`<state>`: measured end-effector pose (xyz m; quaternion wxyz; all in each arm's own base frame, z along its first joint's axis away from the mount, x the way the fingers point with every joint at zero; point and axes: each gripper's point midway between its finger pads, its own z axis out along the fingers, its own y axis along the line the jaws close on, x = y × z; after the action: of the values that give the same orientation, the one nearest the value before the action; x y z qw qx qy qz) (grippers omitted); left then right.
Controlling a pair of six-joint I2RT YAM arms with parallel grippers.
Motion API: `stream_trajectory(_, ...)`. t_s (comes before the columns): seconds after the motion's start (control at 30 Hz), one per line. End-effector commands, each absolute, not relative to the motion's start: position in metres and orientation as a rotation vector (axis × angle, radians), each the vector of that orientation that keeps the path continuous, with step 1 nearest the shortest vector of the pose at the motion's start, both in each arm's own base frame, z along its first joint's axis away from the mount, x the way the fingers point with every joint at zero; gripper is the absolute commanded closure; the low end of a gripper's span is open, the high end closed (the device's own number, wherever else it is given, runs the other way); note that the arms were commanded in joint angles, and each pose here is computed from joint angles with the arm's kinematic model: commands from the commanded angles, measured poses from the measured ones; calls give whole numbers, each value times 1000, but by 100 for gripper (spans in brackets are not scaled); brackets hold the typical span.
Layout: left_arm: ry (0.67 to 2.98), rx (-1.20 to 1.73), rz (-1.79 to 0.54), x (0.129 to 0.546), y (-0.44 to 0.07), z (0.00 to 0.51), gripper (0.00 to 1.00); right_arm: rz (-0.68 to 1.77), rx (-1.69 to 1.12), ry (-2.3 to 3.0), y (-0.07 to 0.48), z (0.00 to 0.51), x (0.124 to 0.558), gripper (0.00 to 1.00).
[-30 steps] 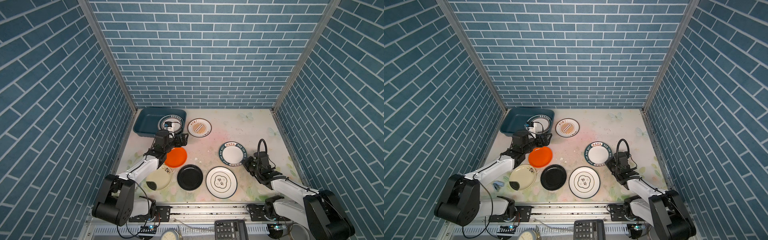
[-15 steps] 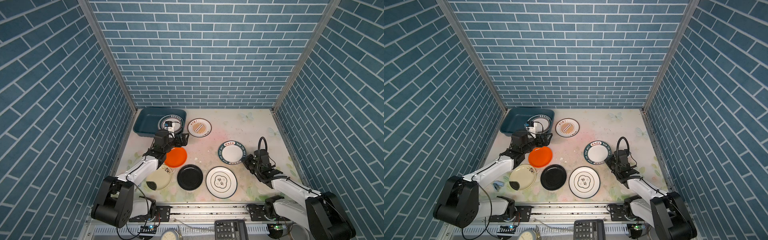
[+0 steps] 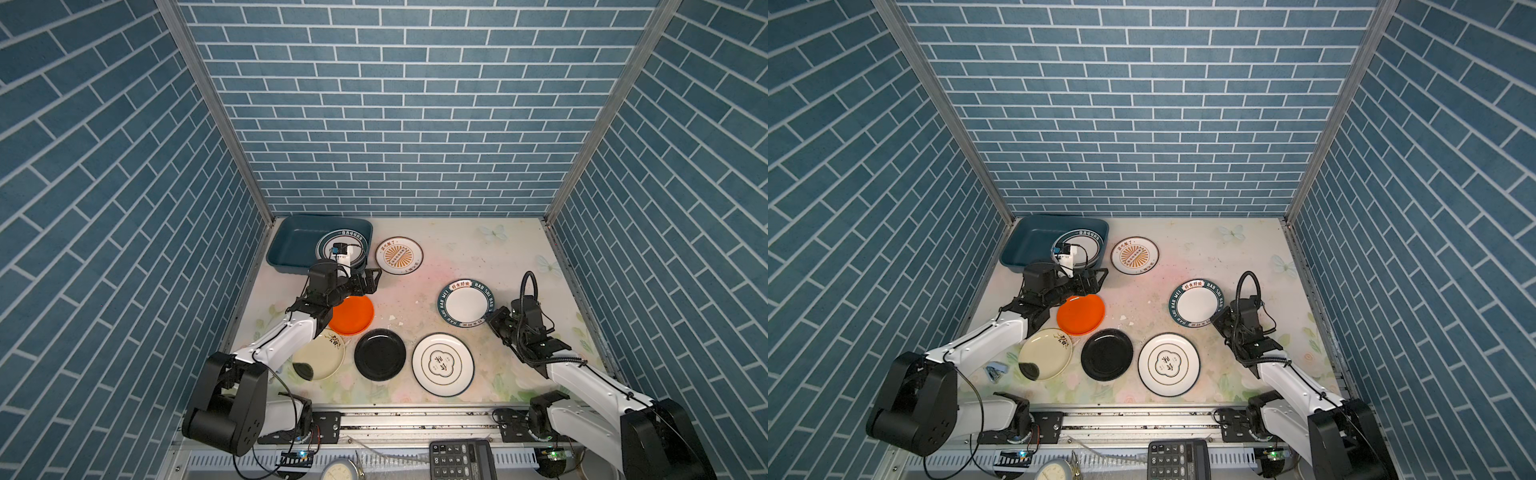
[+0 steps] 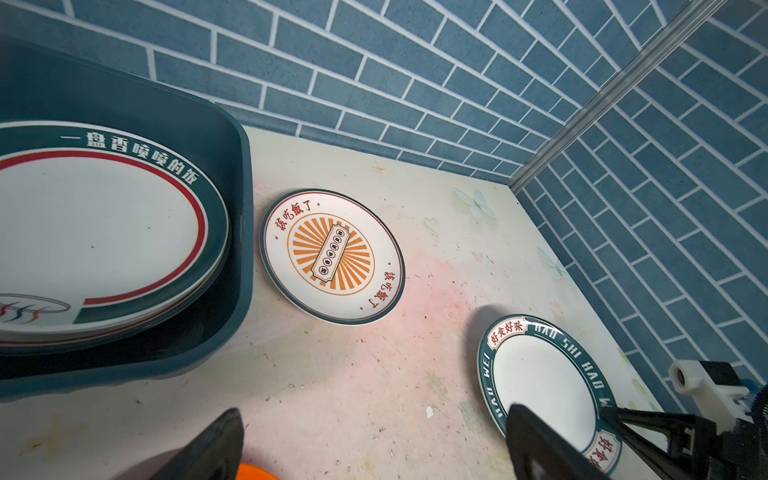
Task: Place the plates into the plastic bin on the countertop
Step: 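Lift the plate on edge with the right gripper toward the left gripper, then bring the plate to the left gripper and close the left gripper on its rim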
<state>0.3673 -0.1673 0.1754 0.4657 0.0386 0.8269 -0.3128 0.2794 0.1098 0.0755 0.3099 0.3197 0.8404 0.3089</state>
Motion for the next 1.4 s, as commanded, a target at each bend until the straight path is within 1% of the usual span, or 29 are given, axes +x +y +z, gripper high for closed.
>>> stream_trajectory(0.0,2040,86,-826,353,-170,169,1,891,761,2119,118,113,296,100)
stream_trajectory(0.1,2059,61,-824,345,-167,161,0,895,757,2113,119,119,300,100)
stream_trajectory(0.3,2075,94,-857,334,-182,151,0,954,691,2120,132,136,308,100)
stream_trajectory(0.57,2039,166,-891,325,-194,160,0,1005,566,2121,156,171,327,100)
stream_trajectory(1.03,1991,189,-916,318,-196,170,0,1146,385,2220,236,193,352,100)
stream_trajectory(1.27,2001,182,-994,317,-205,171,0,1313,325,2170,273,212,351,100)
stream_trajectory(1.37,2002,174,-996,318,-204,167,0,1334,294,2166,281,215,345,100)
